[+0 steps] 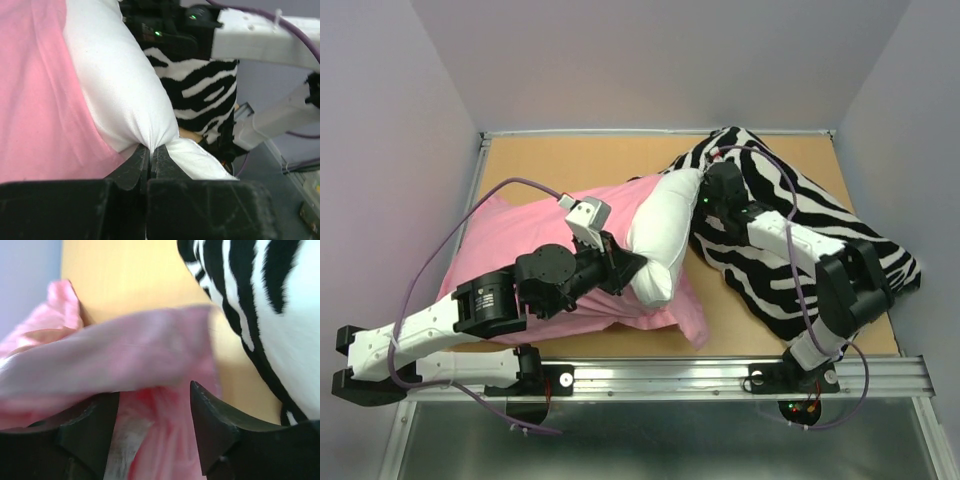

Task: Remove the pillowcase from the pillow

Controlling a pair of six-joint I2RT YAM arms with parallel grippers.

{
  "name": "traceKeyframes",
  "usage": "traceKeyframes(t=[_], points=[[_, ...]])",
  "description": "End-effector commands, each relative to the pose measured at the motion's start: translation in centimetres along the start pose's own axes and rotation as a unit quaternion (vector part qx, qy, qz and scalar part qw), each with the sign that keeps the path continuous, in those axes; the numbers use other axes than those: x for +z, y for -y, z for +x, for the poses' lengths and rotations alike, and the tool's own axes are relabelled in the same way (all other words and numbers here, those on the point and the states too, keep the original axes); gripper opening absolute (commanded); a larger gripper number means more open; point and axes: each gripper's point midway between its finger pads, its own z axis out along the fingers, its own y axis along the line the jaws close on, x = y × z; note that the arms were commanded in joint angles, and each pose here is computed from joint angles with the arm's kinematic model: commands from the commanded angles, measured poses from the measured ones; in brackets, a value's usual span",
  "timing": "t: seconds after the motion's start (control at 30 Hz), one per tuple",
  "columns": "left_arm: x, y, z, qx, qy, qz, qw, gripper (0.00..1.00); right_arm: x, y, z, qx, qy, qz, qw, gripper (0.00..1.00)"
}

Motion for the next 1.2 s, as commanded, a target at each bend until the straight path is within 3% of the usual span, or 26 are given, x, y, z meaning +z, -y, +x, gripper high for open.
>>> traceKeyframes(t=[0.0, 0.2, 0.3, 0.43, 0.53, 0.7, 0.87, 1.17], points=[[-1.7, 0.9, -8.4, -0.084, 0.171, 0.009, 0.982, 0.0, -5.2, -2.5, -4.3, 0.007, 0.097, 0.004, 0.995, 0.67], [-0.6, -0.1, -7.0, -0.088, 0.172, -0.006, 0.981, 0.0, -11.3, -1.0, -5.5, 0.048, 0.145, 0.028, 0.988, 0.77], [0.9, 0.2, -5.9, -0.087, 0.166, -0.003, 0.982, 0.0, -14.9, -2.8, -5.9, 0.05, 0.168, 0.002, 0.984, 0.82], [3.0, 1.0, -5.2, -0.088, 0.167, 0.003, 0.982, 0.0, -16.9, -4.2, -5.1, 0.044, 0.153, -0.019, 0.987, 0.93], [4.4, 1.6, -4.9, -0.084, 0.172, 0.008, 0.982, 0.0, -16.7, -5.2, -3.1, 0.051, 0.103, -0.056, 0.992, 0.97], [6.4, 2.6, -3.8, -0.078, 0.162, 0.017, 0.984, 0.0, -15.5, -2.8, 1.6, 0.077, 0.036, -0.052, 0.995, 1.0], [7.6, 3.1, -2.4, -0.082, 0.149, 0.032, 0.985, 0.0, -15.9, -1.5, 3.2, 0.094, 0.035, -0.049, 0.994, 1.0], [9.9, 4.2, 3.3, -0.107, 0.081, 0.086, 0.987, 0.0, -16.0, -4.4, 4.4, 0.148, 0.024, -0.177, 0.973, 1.0]])
